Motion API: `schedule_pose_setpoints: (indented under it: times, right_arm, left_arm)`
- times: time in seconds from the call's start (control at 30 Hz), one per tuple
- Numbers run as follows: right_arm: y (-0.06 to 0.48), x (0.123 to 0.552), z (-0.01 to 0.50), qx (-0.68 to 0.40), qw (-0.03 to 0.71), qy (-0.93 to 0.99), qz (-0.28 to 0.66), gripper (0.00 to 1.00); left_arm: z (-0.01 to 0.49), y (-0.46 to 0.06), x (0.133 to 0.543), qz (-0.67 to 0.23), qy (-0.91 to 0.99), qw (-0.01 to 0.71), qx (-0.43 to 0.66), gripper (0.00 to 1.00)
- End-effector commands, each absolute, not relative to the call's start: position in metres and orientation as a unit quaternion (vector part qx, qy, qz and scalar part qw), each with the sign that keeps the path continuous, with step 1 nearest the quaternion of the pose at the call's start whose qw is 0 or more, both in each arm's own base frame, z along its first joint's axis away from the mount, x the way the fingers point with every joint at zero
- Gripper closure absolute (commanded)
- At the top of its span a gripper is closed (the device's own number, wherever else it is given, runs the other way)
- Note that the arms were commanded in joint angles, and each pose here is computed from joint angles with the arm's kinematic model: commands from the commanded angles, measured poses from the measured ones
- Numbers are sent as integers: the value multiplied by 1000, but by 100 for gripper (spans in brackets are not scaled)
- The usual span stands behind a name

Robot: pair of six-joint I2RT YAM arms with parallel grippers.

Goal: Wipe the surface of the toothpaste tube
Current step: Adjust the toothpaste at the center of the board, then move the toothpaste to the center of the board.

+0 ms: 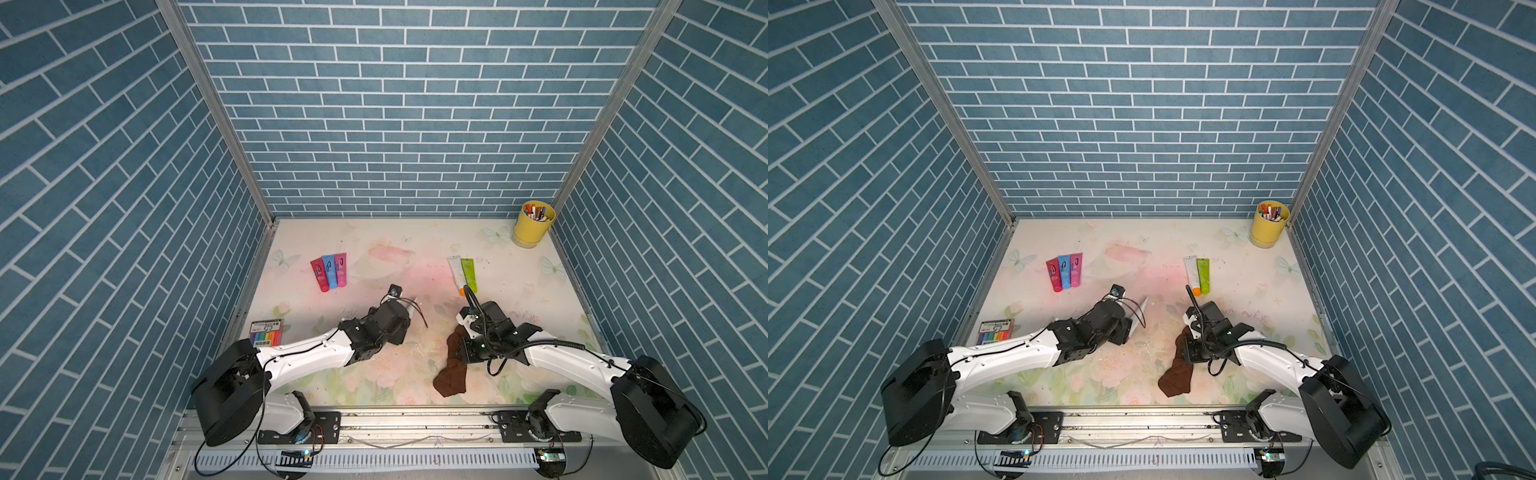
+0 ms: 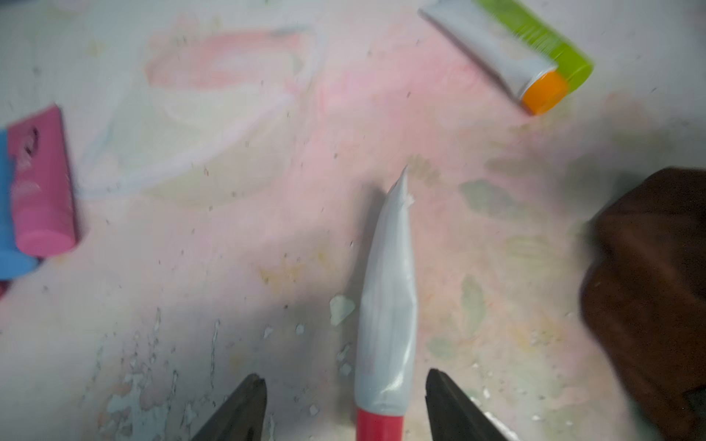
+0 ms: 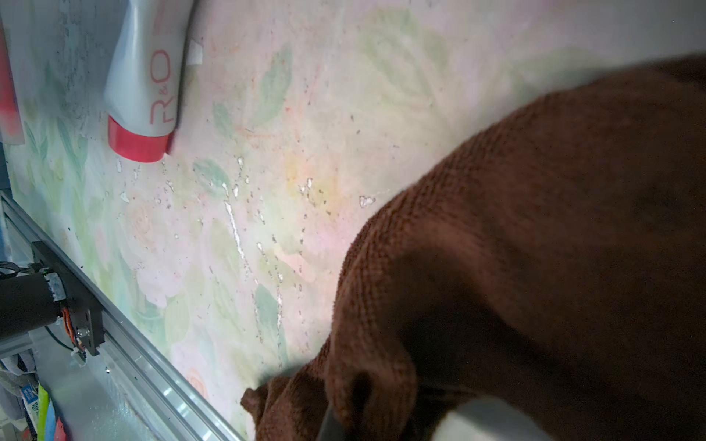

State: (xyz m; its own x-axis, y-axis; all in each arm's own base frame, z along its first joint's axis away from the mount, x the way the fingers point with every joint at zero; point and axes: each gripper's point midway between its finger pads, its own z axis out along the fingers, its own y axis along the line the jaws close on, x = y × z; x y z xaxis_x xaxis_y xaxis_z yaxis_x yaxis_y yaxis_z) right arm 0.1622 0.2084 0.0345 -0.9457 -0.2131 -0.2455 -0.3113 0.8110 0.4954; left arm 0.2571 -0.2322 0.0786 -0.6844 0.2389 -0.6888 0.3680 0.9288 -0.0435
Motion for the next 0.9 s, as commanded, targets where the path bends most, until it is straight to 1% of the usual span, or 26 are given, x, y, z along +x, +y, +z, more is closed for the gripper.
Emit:
schedule_pose_setpoints:
  times: [0.0, 0.17, 0.33, 0.53, 0.67, 0.87]
  right_arm:
    - [205, 158, 32, -157, 90, 947, 265, 100]
    - [205, 158, 32, -156, 90, 947, 265, 100]
    - [205, 158, 32, -156, 90, 947, 265, 100]
    - [205, 157, 33, -157, 91, 947, 267, 100]
    - [205, 157, 33, -157, 90, 947, 266, 100]
    - [205, 157, 32, -157, 89, 947, 265, 100]
  left_arm:
    - [84, -250, 259, -188, 901, 359, 153, 29]
    - [84, -252, 275, -202, 898, 365, 137, 29]
    - [73, -262, 282, -203, 902, 351, 146, 30]
    - [45, -256, 283, -172, 918, 326, 146, 30]
    - [38, -256, 279, -173, 920, 317, 151, 31]
    - [36, -270, 271, -183, 916, 309, 177, 32]
